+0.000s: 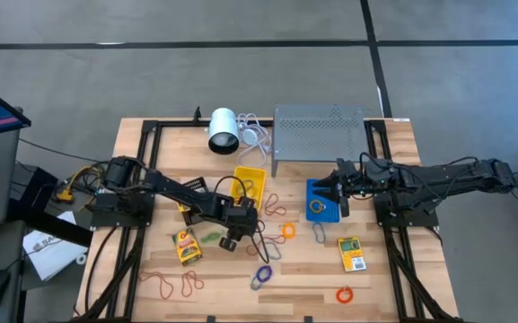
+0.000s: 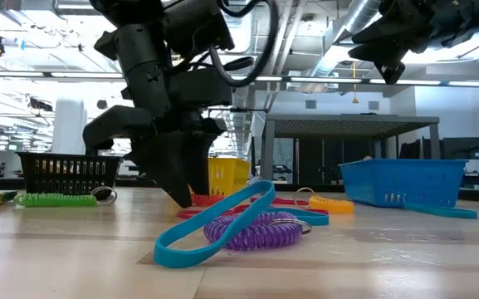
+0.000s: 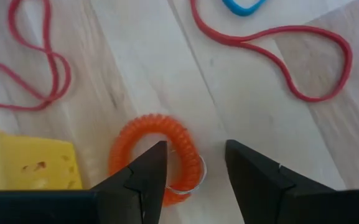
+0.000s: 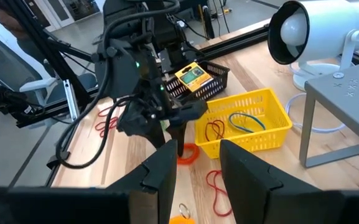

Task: Pick & Place Office Desk Supplies
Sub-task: Put the left orange elastic key ring into the blue basket

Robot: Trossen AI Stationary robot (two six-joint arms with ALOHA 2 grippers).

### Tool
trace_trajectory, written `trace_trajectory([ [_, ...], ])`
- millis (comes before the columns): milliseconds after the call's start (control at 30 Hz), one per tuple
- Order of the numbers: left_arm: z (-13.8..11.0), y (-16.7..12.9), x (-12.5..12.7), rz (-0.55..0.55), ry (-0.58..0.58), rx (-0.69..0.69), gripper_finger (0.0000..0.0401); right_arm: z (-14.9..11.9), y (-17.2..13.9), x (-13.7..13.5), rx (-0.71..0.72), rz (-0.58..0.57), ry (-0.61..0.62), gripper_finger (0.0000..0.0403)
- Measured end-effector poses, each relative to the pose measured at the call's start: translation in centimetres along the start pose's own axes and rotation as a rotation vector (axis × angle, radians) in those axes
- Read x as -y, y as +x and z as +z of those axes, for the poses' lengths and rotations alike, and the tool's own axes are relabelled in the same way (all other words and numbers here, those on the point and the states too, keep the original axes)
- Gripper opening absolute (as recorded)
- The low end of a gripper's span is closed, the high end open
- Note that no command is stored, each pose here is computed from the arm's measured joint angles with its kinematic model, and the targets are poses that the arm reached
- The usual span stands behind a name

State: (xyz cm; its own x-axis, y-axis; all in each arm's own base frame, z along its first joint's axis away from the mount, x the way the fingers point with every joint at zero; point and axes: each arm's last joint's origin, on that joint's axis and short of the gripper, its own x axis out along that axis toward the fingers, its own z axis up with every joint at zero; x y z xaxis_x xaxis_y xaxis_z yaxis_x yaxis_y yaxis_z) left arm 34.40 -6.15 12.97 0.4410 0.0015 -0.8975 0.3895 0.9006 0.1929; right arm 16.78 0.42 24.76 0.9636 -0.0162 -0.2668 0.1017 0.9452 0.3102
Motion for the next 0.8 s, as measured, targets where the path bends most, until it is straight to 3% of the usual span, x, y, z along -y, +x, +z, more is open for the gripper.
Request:
trace_trajectory([
  [200, 0.0, 0.1, 0.0, 0.005, 0.0, 0.0, 0.0144, -0.1, 0.0, -0.3, -0.006, 0.015, -0.004, 0.0118],
  [467, 0.0, 0.0, 0.1, -0.021, -0.001, 0.004, 0.0018, -0.2, 0.0, -0.6, -0.007, 0.037, -0.01, 0.0118],
  [800, 0.8, -3.0, 0.9, -0.048, -0.078, 0.069, 0.0007, 0.0, 0.0, -0.7, 0.008, 0.043, -0.007, 0.0118],
])
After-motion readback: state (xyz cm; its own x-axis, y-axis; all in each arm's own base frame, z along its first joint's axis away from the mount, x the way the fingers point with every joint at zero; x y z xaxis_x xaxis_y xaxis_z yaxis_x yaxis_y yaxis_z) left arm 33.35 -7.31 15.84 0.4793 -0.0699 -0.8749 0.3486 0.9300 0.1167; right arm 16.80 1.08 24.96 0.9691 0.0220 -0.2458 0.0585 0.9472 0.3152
